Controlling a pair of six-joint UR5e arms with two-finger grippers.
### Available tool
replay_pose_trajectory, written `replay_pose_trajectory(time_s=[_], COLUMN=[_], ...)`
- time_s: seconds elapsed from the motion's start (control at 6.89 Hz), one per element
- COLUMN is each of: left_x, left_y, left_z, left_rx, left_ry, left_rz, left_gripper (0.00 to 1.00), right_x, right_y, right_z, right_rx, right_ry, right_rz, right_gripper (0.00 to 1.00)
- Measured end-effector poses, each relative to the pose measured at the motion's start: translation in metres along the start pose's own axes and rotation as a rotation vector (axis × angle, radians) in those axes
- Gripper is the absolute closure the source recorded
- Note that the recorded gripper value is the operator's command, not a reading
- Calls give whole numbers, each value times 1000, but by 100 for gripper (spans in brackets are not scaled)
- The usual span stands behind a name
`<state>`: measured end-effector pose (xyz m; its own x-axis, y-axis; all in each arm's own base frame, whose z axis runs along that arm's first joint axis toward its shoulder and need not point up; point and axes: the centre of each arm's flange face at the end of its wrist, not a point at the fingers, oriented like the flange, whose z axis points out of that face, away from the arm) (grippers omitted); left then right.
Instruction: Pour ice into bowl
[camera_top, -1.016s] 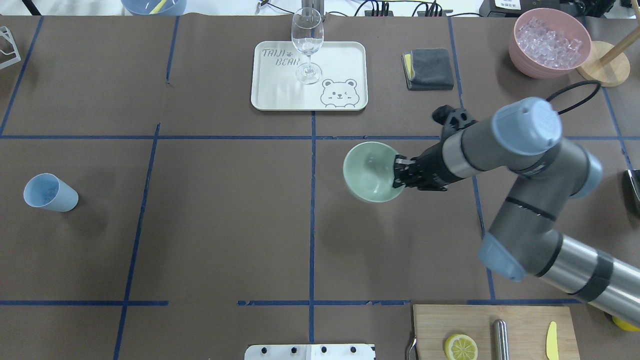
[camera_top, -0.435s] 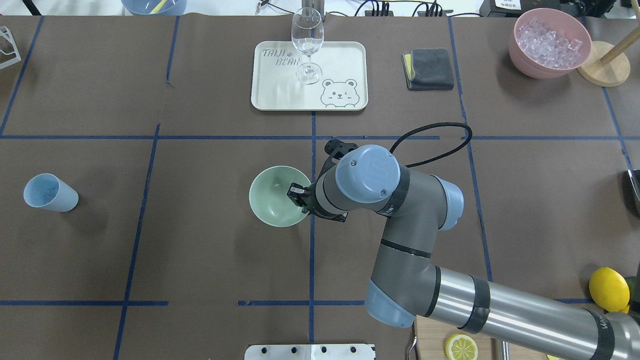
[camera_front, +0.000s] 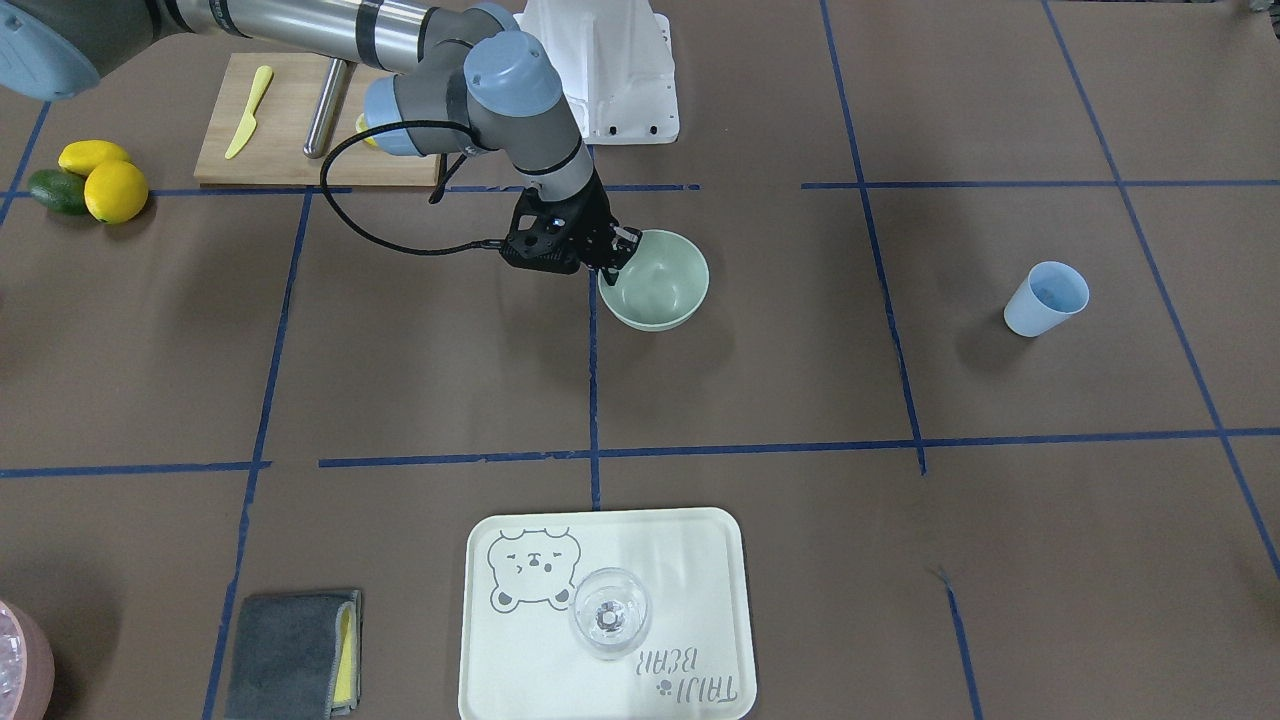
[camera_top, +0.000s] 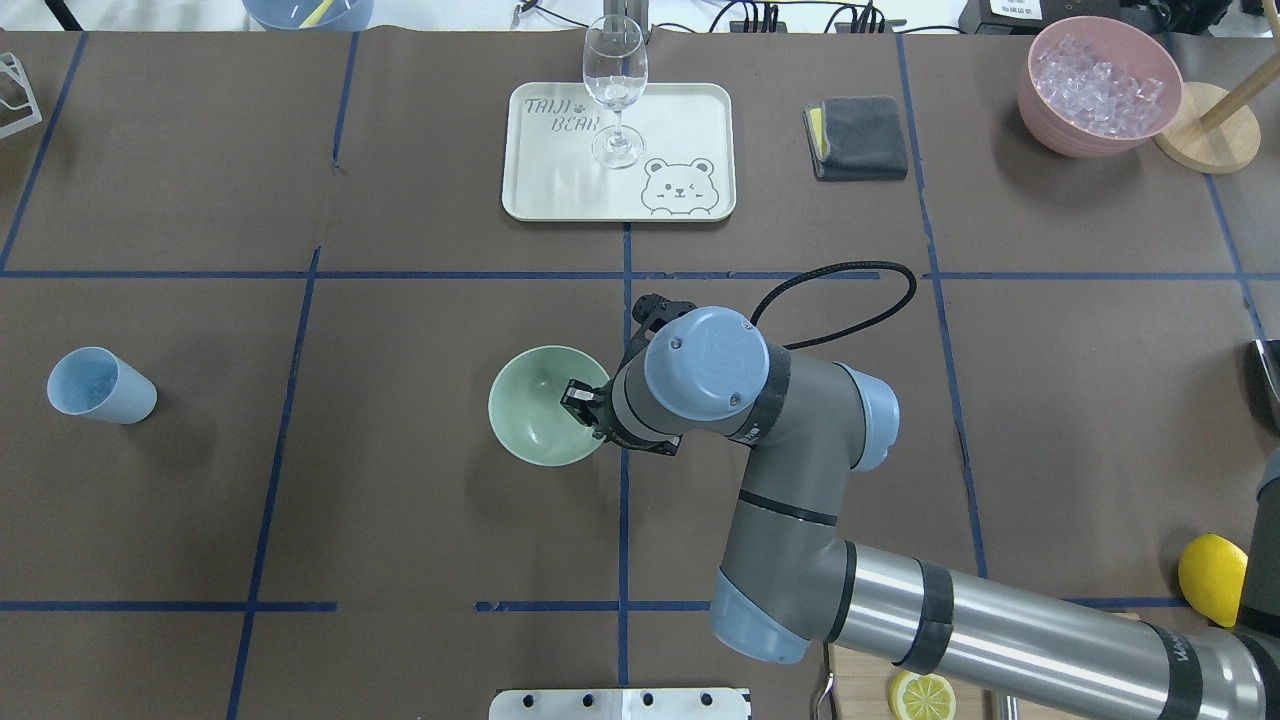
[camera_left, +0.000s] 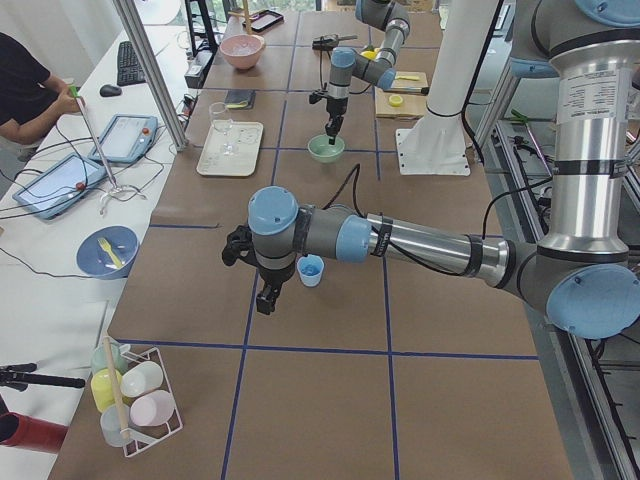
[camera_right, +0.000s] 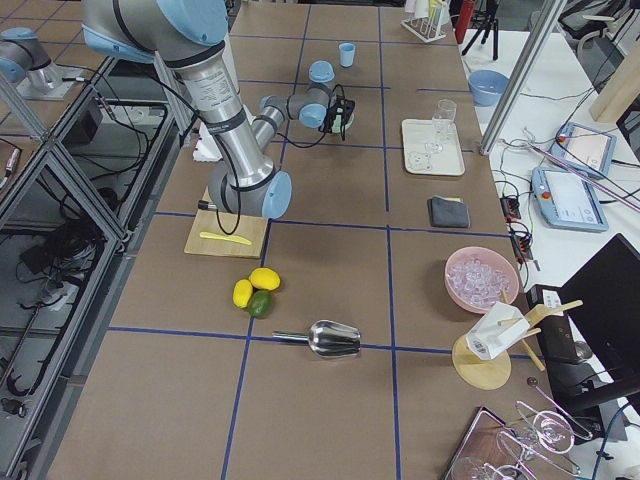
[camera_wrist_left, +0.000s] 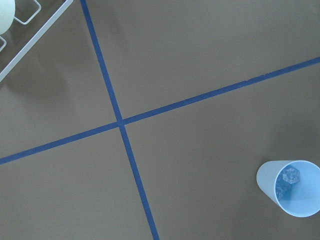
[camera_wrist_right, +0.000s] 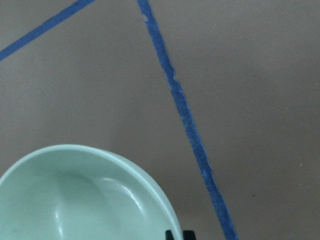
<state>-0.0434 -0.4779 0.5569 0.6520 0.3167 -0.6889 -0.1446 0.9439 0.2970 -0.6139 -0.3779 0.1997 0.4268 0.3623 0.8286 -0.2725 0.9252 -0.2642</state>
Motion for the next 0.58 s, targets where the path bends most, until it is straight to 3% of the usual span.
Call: replay_pose_trajectory(time_s=[0.15, 0.29, 0.58], left_x=[1, 2, 5], left_y=[0, -1, -2], left_z=[0, 0, 3], left_rx=[2, 2, -3], left_ry=[6, 11, 20], left_rz=[1, 2, 7], left_gripper=[0, 0, 0], right_x=[-5, -7, -9], right_y=[0, 0, 1], right_z=[6, 9, 8], right_rx=[5, 6, 6], right_ry=[7, 9, 6], right_rz=[4, 6, 15], right_gripper=[71, 1, 0])
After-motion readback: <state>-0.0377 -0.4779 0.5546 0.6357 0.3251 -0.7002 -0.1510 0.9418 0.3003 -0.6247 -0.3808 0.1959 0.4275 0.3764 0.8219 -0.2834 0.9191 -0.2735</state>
